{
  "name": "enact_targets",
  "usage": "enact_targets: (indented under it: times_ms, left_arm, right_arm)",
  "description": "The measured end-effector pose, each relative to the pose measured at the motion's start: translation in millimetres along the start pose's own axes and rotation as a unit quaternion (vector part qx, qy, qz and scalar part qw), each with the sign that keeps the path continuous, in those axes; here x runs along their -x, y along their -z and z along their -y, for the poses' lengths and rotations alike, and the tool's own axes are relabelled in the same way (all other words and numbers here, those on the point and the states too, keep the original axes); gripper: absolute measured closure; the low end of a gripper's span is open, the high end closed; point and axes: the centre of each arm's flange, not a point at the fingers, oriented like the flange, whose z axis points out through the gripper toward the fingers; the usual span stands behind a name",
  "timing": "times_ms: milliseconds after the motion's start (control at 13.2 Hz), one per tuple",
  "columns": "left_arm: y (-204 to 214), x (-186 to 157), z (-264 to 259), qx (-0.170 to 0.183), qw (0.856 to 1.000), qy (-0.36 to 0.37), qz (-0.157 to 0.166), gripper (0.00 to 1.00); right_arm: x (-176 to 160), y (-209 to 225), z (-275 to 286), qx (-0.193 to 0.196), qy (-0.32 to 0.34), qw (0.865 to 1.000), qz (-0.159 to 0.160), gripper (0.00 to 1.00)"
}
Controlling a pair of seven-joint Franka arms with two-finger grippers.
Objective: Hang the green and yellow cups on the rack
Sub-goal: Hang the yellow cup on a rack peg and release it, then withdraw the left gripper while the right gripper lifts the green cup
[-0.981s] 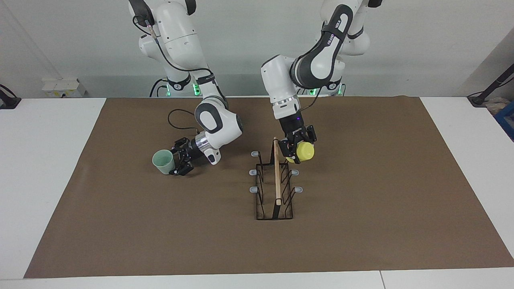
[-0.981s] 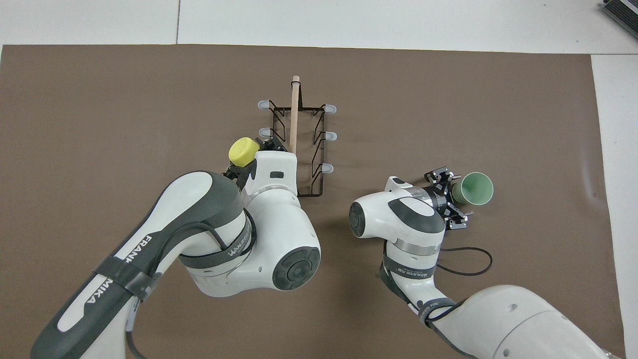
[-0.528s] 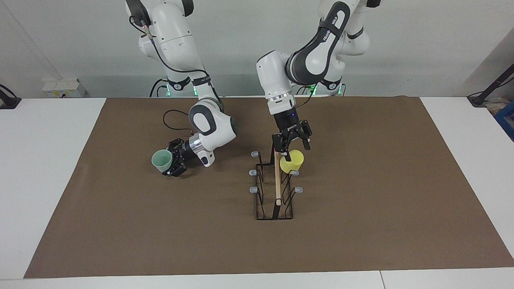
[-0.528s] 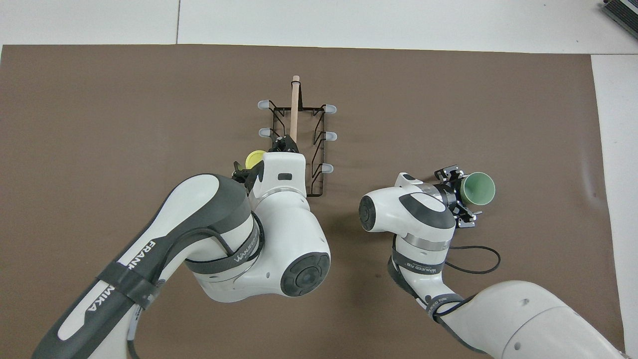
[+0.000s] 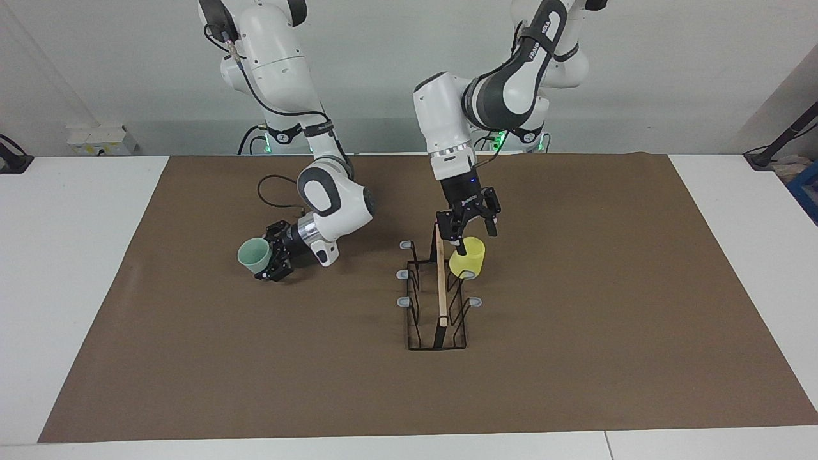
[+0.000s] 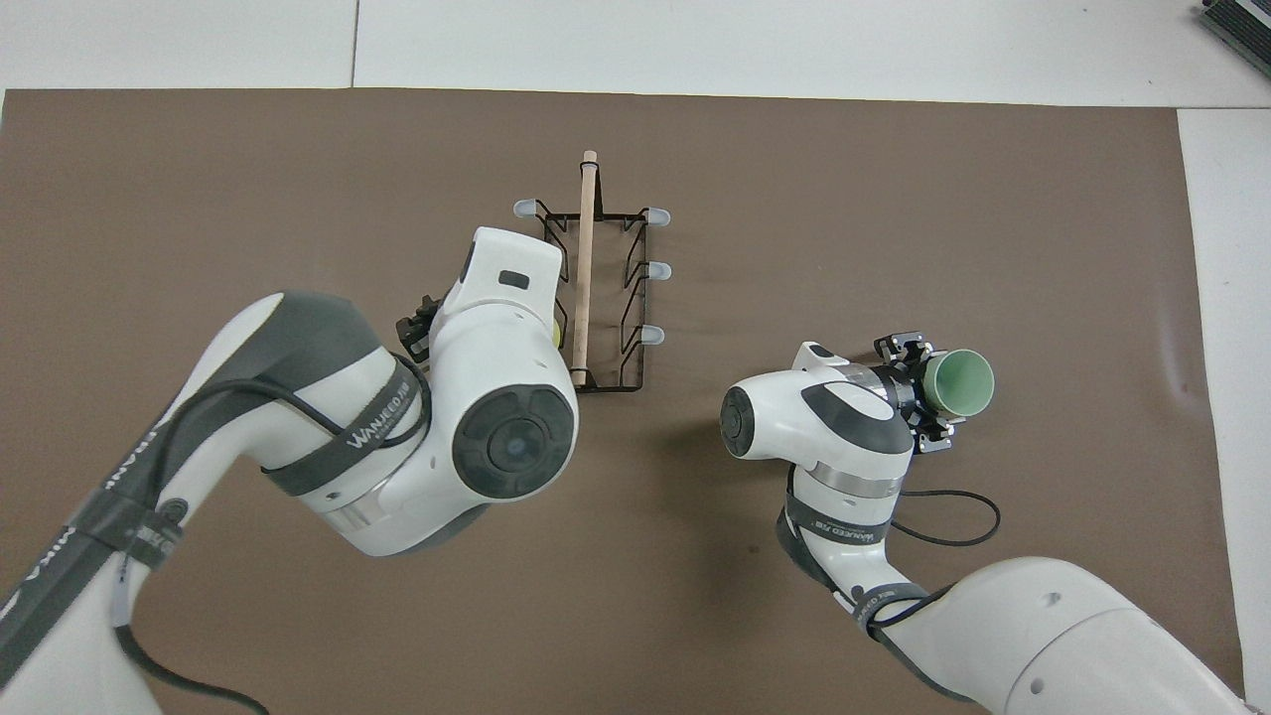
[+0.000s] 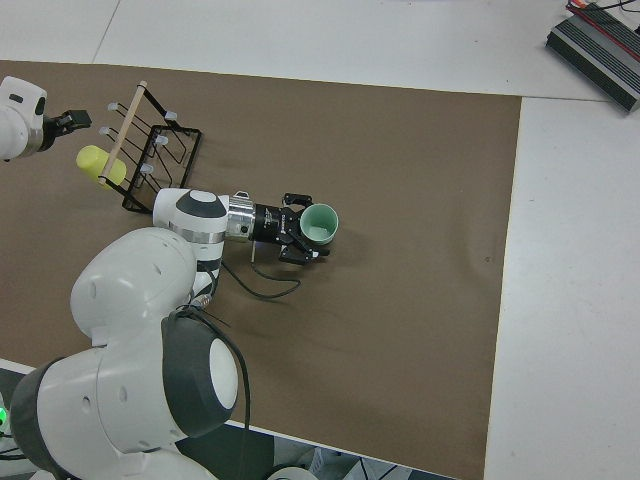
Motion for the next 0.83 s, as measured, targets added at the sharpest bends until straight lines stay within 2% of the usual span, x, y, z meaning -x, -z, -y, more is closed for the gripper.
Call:
enact_targets:
  times_ms: [75,151,302,528,830]
  left_arm:
    - [-11,-15,13,-0.006,0.999,-0.029,0.019,0.0]
    - [-20,-28,27,-0.008,0.998,-0.052,0.038,0.0]
    - [-31,-59,58,0.002,0.992,-0.096,0.077,0.0]
    - [-26,-98,103,0.04,0.983,-0.135,0.114,0.0]
    - [-24,-137,178,0.093,0.96,-0.193,0.18,0.0]
  right_arm:
    - [0,0,0,-0.001,0.0,1.0,0.001,0.3]
    - [0,0,0,-0.001,0.0,1.0,0.001,0.33]
    - [2,1,0,0.0,-0.002,1.0,0.0,0.33]
    - [10,8,-9,-0.001,-0.025,1.0,-0.01,0.33]
    - [53,42,-41,-0.017,-0.11,0.99,-0.091,0.33]
